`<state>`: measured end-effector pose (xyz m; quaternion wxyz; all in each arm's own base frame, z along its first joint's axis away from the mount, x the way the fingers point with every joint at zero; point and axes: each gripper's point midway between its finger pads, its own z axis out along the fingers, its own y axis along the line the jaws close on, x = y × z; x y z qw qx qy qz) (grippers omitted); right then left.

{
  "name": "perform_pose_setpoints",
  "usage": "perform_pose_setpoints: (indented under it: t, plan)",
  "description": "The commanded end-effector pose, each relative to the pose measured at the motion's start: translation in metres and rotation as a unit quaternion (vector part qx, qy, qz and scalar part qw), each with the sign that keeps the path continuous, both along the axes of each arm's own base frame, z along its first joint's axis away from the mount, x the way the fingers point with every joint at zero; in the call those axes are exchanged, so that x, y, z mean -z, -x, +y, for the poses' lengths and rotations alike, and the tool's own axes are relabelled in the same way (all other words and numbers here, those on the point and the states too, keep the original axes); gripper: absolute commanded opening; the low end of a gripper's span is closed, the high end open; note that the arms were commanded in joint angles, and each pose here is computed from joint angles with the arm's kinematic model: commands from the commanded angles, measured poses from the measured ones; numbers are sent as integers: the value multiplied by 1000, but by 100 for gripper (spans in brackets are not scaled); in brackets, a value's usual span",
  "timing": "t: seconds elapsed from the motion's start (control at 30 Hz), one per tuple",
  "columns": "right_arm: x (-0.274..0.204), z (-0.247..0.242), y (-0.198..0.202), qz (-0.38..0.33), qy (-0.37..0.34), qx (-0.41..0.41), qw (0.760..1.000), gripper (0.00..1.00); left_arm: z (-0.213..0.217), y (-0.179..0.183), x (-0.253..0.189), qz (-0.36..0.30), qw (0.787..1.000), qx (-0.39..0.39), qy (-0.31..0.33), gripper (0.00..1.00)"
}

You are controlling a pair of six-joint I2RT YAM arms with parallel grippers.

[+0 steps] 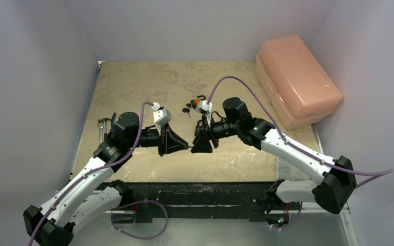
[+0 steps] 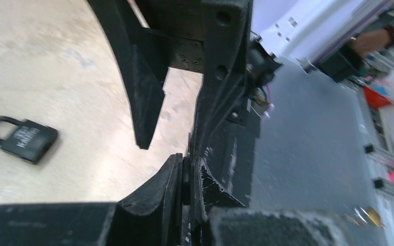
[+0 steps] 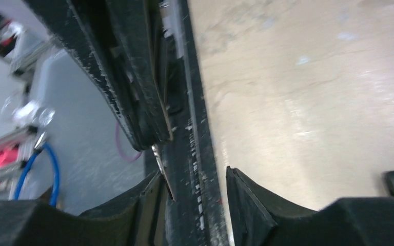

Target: Unlock with the key

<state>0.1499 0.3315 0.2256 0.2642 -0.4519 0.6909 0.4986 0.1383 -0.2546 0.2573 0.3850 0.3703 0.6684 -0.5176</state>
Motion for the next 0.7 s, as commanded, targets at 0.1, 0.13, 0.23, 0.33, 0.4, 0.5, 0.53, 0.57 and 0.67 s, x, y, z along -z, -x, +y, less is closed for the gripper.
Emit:
perform_pose_setpoints:
  t: [0.1, 0.13, 0.23, 0.33, 0.4, 0.5, 0.53, 0.57, 0.67]
  plan:
    - [-42, -32, -76, -66, -49, 273, 959, 97, 13, -19, -13, -50, 996, -75, -12, 0]
    - [-44, -41, -86, -58, -54, 321, 944, 99, 15, -21, -14, -55, 995, -84, -14, 0]
    - [-43, -60, -100, -31, -71, 405, 911, 99, 22, -29, -17, -68, 990, -118, -17, 0]
    - [-30, -57, -105, -15, -45, 410, 911, 99, 32, -38, -21, -81, 983, -161, -22, 0]
    - [-9, -56, -117, 18, 5, 437, 899, 99, 38, -43, -23, -87, 978, -186, -26, 0]
    - [23, -54, -133, 55, 84, 466, 879, 99, 47, -50, -25, -94, 971, -219, -34, 0]
    - [33, -54, -139, 64, 108, 477, 870, 99, 50, -52, -25, -97, 968, -229, -36, 0]
    - [39, -53, -143, 72, 126, 484, 863, 99, 53, -54, -24, -97, 965, -239, -39, 0]
    - [57, -55, -157, 84, 176, 513, 836, 99, 62, -63, -21, -98, 956, -271, -55, 0]
